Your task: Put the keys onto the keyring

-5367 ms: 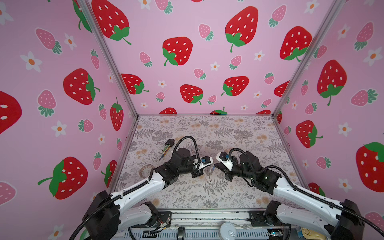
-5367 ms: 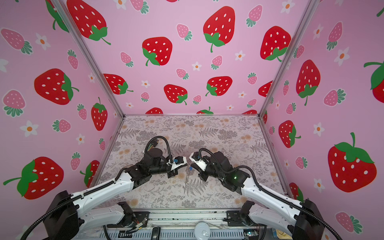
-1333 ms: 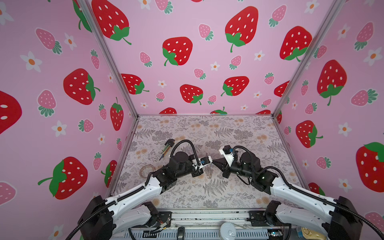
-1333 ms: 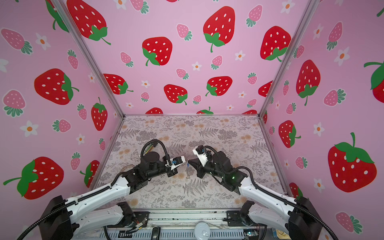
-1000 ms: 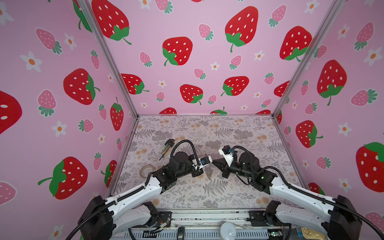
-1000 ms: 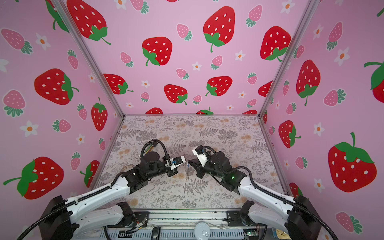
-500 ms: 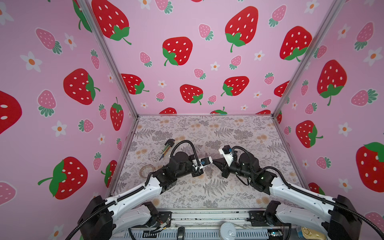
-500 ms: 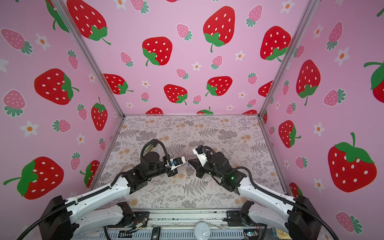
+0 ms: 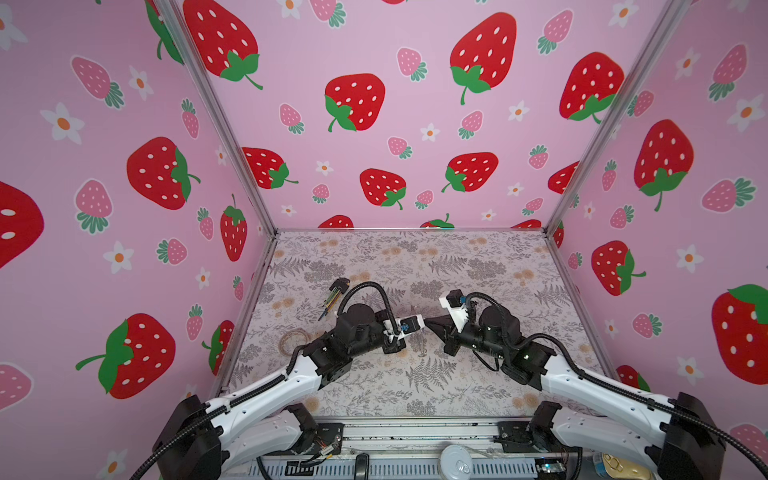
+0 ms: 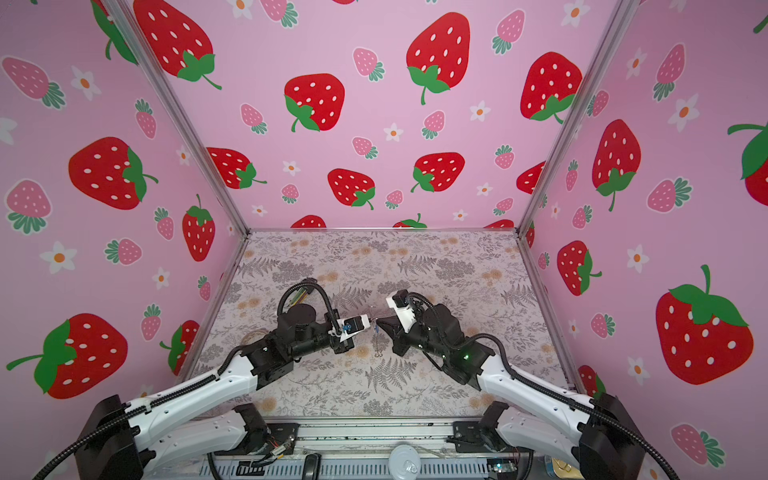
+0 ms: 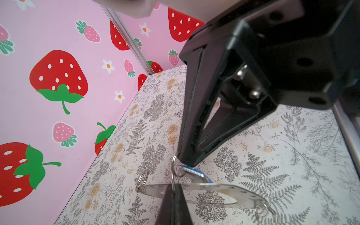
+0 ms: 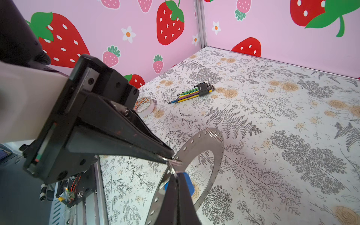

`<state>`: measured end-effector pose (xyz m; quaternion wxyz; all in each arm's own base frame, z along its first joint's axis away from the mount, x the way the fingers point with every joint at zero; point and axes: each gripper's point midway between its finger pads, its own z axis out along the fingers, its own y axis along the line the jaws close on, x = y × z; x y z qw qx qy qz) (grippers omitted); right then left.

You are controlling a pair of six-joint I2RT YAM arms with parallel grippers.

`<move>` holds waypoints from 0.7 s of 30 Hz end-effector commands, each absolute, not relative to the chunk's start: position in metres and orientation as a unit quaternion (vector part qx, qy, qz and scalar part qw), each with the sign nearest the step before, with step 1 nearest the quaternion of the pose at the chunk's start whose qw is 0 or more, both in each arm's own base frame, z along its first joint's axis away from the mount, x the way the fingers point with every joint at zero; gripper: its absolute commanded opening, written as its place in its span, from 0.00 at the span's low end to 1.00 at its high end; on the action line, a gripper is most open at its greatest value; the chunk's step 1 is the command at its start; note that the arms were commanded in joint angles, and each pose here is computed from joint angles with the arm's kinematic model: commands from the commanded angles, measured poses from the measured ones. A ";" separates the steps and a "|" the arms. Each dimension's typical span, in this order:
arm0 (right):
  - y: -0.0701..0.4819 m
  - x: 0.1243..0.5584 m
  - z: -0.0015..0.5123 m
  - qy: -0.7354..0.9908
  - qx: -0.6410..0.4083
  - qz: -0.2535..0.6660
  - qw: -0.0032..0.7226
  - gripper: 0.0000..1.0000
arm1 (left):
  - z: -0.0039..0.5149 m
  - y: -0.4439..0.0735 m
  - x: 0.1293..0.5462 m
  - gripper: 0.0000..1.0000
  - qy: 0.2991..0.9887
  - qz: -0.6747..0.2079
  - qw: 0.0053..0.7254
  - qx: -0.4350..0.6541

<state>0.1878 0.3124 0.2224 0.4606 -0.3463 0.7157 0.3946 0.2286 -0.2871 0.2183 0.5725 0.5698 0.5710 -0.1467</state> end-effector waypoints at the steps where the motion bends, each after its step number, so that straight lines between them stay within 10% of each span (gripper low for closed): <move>1: 0.308 0.201 0.224 0.729 -0.316 0.385 0.469 0.00 | 0.235 -0.298 0.207 0.00 0.515 -0.182 0.591 0.594; 21: 0.314 0.202 0.216 0.750 -0.319 0.383 0.435 0.00 | 0.236 -0.296 0.213 0.00 0.523 -0.172 0.598 0.583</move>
